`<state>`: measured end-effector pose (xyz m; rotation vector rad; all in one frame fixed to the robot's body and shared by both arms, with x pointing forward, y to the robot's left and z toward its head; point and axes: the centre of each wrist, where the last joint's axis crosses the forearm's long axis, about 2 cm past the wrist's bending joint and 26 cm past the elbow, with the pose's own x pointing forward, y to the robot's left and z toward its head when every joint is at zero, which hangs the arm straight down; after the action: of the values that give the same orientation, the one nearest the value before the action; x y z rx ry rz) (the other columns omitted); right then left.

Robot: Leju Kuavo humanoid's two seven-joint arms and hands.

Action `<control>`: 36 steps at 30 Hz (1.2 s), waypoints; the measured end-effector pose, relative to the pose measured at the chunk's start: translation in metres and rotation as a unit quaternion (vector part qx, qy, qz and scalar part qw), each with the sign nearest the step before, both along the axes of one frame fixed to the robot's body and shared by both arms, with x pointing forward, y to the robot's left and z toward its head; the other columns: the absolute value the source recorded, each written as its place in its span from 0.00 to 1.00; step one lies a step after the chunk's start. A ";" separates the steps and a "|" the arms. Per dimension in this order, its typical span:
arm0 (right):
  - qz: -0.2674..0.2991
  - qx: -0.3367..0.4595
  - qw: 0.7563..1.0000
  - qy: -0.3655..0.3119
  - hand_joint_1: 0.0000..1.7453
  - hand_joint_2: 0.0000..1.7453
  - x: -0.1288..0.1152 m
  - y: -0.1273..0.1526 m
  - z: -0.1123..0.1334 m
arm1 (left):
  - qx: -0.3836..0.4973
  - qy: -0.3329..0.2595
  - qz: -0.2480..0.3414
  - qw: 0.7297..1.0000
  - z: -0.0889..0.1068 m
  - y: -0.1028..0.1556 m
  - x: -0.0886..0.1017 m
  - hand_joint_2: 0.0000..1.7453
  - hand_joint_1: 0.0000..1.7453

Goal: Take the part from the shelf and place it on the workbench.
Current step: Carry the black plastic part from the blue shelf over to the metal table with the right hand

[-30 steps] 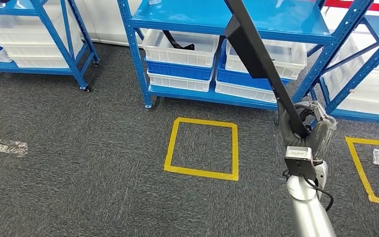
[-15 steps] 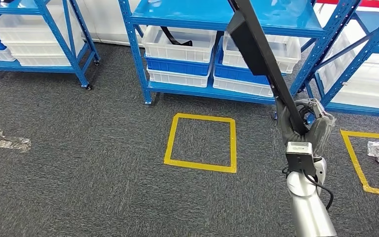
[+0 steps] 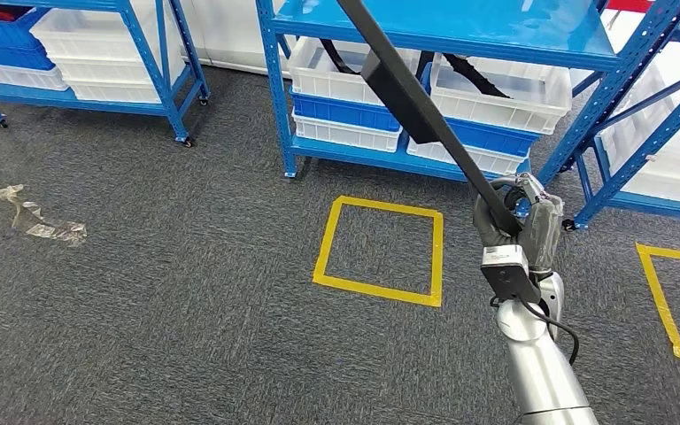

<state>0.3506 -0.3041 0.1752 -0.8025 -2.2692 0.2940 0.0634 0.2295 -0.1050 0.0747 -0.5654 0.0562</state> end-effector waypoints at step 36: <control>0.045 -0.031 0.998 0.031 1.00 1.00 0.007 0.020 -0.004 | -0.003 0.007 0.005 1.000 0.000 0.000 -0.003 1.00 0.00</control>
<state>0.3575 -0.2840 0.1717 -0.7131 -2.2511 0.4287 0.0603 0.2294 -0.1055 0.0724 -0.5504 0.0677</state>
